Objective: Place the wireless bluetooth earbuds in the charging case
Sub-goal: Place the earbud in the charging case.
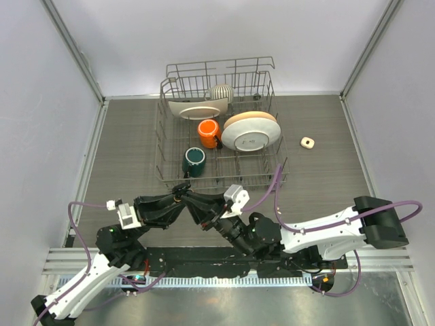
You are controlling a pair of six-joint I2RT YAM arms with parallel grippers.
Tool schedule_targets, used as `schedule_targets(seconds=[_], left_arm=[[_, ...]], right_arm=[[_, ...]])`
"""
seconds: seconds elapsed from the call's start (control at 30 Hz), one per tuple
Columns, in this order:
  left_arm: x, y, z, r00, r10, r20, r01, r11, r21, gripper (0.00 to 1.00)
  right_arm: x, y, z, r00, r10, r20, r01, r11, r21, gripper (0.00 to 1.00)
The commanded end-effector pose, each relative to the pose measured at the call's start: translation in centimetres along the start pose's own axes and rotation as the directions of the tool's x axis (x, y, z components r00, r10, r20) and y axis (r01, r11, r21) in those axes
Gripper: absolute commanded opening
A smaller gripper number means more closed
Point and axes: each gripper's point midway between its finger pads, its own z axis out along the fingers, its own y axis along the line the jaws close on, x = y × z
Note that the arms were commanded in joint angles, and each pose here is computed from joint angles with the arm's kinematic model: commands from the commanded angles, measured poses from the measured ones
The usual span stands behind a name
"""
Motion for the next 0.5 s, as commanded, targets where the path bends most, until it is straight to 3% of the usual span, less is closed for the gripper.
schedule_targets(seconds=[0.0,0.23,0.47], left_arm=[[3.6,0.4,-1.6,0.999,0.026,-0.045,-0.025,1.0,0.008,0.0],[4.3,0.5,-1.6,0.997,0.023,-0.071,-0.022,1.0,0.005,0.0],[4.2,0.4,-1.6,0.997,0.023,-0.068,-0.022,1.0,0.012,0.0]], right_arm=[[-5.0,0.3,0.8,0.985,0.156,0.068,-0.155,0.988,-0.02,0.01],[-6.6,0.0,1.0,0.967,0.254,0.022,-0.254,0.967,-0.026,0.01],[-5.6,-0.1,1.7,0.944,0.283,-0.168,-0.28,0.959,0.043,0.01]])
